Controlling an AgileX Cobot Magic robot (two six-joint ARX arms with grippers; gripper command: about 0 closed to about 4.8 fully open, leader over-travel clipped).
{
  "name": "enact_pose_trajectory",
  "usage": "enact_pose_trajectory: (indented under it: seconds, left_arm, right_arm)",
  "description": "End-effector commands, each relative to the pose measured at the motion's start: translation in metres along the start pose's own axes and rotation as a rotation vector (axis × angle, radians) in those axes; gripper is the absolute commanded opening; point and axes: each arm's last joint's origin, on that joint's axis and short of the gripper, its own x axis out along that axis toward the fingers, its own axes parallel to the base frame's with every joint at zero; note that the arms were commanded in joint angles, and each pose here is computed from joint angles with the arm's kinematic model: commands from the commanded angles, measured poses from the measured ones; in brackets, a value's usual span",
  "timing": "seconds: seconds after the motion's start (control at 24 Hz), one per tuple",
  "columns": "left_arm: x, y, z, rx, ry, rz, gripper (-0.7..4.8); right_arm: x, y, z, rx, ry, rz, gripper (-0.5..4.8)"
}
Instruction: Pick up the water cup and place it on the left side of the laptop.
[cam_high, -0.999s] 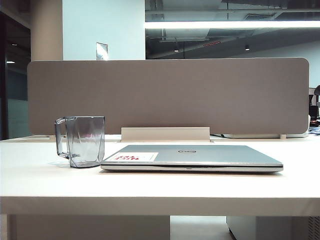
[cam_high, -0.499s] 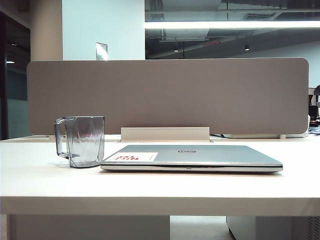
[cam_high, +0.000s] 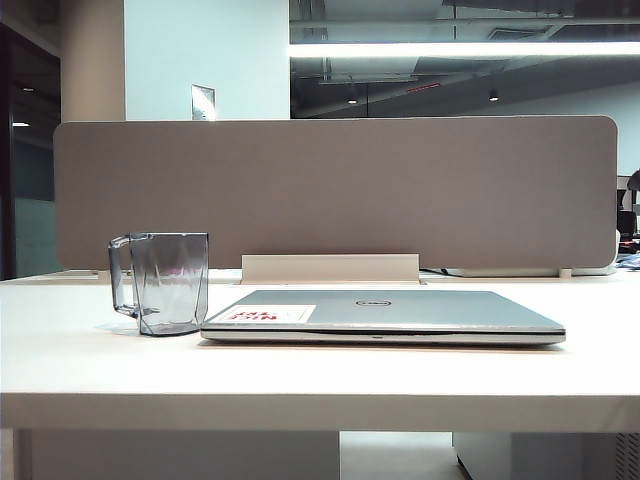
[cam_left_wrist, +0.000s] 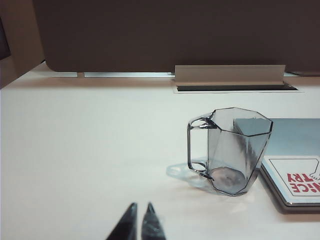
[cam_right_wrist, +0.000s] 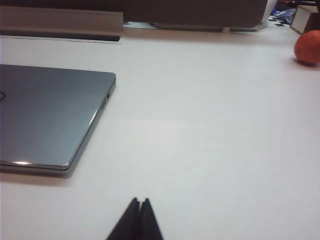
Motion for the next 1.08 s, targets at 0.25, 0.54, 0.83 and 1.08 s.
enact_pose_trajectory:
  seconds: [0.25,0.54,0.83,1.08]
  left_arm:
    - [-0.0002,0.0019,0.0021,-0.059,-0.016,0.069,0.16]
    - [-0.0001,0.001,0.001,-0.06,-0.003,0.04,0.18]
    - [-0.0002,0.001,-0.0035,-0.066,0.043,0.041,0.22]
    - [-0.0002,0.001,-0.0037,-0.066,0.045,0.041,0.22]
  right_arm:
    - [0.0003,0.0,-0.0003,0.001,-0.006,-0.001,-0.05]
    - [0.0003,0.0,-0.0003,0.001,-0.006,-0.002,-0.05]
    - [0.0003,0.0,-0.0003,0.001,-0.006,-0.002,-0.05]
    - [0.0003,0.0,-0.0003,0.001,-0.006,-0.002,-0.05]
